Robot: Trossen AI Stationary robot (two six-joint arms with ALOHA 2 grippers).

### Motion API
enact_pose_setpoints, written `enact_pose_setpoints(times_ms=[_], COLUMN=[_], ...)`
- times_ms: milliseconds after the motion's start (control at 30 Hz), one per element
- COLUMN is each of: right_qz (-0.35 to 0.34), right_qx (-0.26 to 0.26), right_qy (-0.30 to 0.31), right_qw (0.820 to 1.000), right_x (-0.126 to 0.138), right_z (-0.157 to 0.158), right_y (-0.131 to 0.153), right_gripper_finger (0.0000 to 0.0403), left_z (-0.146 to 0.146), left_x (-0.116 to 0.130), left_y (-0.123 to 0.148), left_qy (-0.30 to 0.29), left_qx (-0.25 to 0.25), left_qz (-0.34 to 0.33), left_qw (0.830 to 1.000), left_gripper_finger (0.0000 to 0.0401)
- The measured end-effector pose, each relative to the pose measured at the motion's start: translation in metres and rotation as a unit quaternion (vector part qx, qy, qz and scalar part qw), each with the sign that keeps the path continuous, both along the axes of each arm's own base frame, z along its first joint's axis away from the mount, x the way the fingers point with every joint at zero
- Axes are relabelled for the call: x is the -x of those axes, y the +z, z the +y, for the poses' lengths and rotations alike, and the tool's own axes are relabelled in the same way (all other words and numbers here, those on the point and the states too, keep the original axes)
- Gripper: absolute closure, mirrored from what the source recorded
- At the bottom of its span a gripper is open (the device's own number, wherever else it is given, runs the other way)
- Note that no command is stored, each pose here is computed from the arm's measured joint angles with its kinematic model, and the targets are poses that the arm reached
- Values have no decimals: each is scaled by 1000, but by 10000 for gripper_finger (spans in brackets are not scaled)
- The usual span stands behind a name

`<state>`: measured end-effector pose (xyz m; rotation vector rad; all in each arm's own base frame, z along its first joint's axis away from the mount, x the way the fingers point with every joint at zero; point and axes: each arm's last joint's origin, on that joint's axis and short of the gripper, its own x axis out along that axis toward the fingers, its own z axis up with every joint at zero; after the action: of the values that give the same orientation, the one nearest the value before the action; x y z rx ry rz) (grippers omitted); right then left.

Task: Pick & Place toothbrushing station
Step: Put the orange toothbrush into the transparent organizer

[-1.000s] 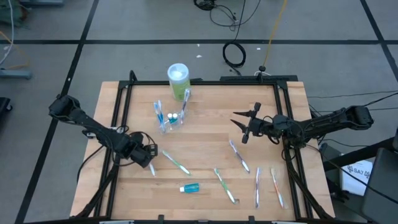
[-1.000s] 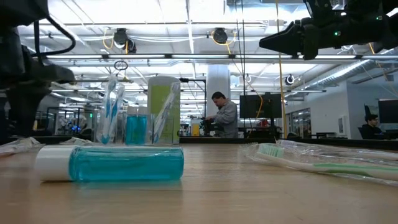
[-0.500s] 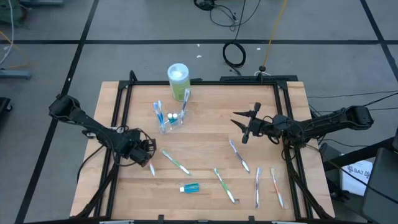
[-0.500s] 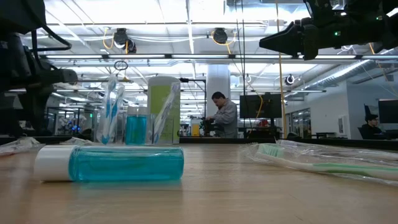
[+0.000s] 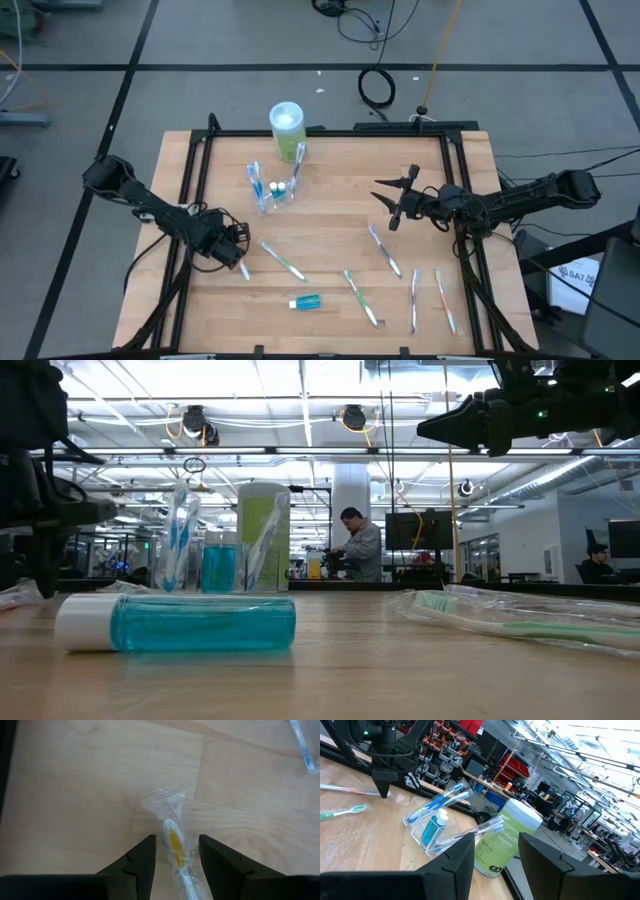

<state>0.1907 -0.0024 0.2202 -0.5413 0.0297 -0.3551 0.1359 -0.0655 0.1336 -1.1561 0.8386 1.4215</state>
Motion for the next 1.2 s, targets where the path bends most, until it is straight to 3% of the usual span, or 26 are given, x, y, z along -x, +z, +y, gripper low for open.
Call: enact_pose_setpoints(times_ms=[433, 667, 833, 1000, 1100, 1200], right_qz=[0, 0, 0, -3, -5, -5], right_qx=[0, 0, 0, -8, -13, -13], right_qy=[0, 0, 0, 1, 1, 1], right_qw=[1000, 1000, 1000, 1000, 1000, 1000], right_x=[0, 0, 0, 0, 0, 0], right_z=[0, 0, 0, 0, 0, 0], right_y=[0, 0, 0, 0, 0, 0], right_gripper_finger=[259, 259, 259, 259, 259, 259], left_z=[1, -1, -3, -8, -13, -16], left_x=[1, -2, -15, -32, -44, -56], left_y=[-1, -1, 5, 30, 50, 72], left_qy=[1, -17, -82, -157, -202, -253], left_qx=[-3, -3, -55, -123, -162, -225], left_qz=[-1, -15, -68, -99, -117, -127], left_qw=[1000, 1000, 993, 975, 959, 932], left_gripper_finger=[348, 343, 339, 358, 358, 349])
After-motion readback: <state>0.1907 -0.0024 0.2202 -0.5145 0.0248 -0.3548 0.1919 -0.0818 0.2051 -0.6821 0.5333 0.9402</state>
